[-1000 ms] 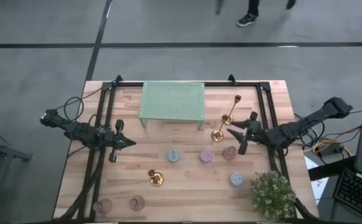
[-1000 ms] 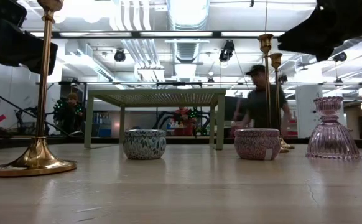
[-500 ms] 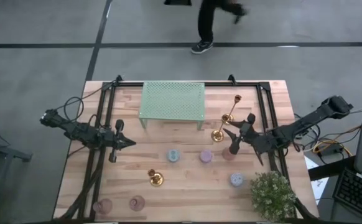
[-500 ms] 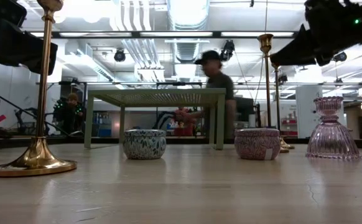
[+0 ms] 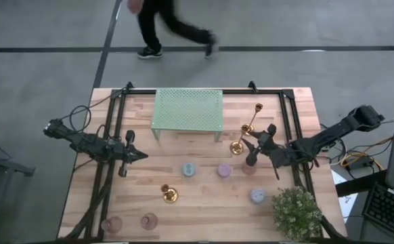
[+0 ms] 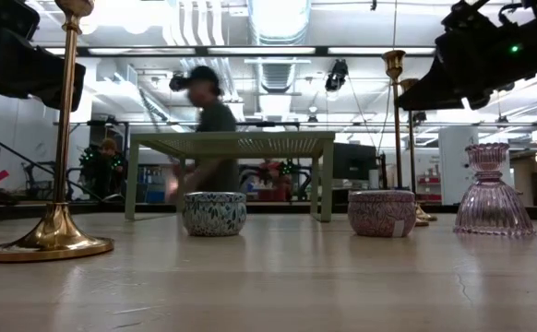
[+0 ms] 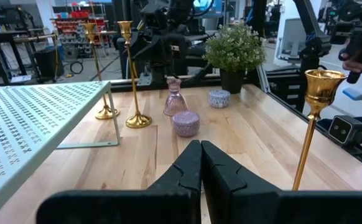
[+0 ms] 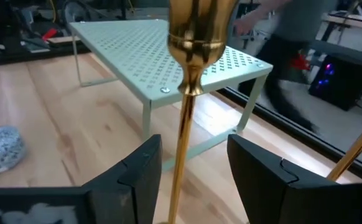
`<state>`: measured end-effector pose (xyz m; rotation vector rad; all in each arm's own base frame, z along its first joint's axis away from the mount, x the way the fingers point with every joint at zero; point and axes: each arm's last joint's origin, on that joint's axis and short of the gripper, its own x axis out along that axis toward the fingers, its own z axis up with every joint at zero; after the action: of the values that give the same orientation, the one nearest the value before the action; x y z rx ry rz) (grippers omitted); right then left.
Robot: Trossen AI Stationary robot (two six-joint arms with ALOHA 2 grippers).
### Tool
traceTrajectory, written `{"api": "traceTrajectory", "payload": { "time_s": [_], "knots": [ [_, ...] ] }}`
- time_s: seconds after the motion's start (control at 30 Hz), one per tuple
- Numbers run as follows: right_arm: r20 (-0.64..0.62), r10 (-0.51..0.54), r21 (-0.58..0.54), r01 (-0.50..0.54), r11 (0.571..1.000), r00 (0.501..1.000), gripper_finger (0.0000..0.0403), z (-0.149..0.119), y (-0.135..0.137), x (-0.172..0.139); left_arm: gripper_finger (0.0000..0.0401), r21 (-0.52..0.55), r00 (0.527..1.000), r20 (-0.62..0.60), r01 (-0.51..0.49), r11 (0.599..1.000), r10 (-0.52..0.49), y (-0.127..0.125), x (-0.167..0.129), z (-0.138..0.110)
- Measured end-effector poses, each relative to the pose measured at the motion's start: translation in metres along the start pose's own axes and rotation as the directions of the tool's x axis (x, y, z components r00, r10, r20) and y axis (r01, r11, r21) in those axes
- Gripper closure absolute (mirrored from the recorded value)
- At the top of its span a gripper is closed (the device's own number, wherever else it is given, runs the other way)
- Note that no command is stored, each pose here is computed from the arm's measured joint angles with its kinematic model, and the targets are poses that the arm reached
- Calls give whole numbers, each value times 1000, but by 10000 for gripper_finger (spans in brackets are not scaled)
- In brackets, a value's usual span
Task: Pick & Place candle stick holders
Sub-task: Put the middle gold candle holder on the shelf
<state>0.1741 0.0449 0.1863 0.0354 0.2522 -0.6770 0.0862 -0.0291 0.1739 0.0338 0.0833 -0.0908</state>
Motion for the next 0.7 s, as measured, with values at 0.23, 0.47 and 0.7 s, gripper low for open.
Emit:
{"api": "traceTrajectory", "payload": {
  "time_s": [0.23, 0.47, 0.7],
  "knots": [
    [22, -44, -6, 44, 999, 999, 245, 1, -1, 1, 391, 0, 1000, 0, 0, 1000, 0, 0, 0, 0],
    [44, -37, 7, 37, 999, 998, 269, 8, 1, 1, 391, 0, 1000, 0, 0, 1000, 0, 0, 0, 0],
    [56, -30, 30, 28, 999, 998, 280, 8, 5, 3, 391, 0, 1000, 0, 0, 1000, 0, 0, 0, 0]
  ]
}}
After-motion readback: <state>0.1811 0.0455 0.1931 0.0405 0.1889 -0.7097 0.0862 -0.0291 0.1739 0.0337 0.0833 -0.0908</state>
